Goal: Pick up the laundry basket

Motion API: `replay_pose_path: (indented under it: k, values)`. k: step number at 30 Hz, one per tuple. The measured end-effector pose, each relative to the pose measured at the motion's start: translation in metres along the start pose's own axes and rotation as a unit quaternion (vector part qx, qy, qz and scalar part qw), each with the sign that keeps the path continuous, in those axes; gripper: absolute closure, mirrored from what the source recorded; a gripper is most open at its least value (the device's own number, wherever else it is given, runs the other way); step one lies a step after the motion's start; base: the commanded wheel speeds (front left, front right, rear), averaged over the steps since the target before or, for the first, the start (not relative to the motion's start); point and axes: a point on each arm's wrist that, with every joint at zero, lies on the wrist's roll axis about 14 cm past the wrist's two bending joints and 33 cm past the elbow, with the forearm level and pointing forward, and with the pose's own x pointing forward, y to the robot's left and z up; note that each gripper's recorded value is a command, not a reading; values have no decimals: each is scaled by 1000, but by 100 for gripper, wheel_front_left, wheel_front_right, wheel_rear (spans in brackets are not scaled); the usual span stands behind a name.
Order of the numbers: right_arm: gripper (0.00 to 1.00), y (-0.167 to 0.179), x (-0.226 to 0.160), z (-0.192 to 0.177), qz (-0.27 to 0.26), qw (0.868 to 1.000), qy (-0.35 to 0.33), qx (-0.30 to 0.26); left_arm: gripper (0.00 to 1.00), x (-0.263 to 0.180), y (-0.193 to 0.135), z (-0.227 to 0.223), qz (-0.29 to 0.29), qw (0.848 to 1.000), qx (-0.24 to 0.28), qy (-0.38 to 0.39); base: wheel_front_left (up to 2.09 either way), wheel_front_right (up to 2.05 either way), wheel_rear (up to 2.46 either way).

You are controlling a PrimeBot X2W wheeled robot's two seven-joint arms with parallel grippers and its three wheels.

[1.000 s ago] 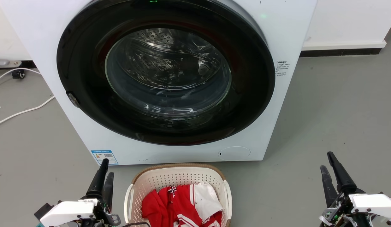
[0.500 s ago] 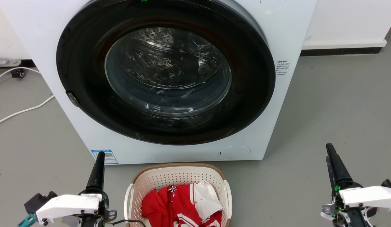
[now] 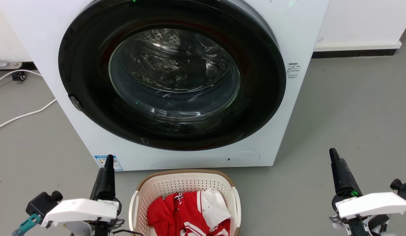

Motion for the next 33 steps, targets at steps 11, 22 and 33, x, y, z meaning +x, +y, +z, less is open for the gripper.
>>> replay_pose_path:
  k: [11,22,33]
  values:
    - [0,11,0,-6,21,994,3,-103,0,-1,-6,1,-8,997,82,-10,0,0,0]
    - [0,13,-3,-9,29,983,2,-183,0,-4,-11,4,-18,988,153,-23,0,0,0]
    - [0,18,-4,-12,43,966,-1,-253,0,-6,-14,3,-27,975,217,-31,0,0,0]
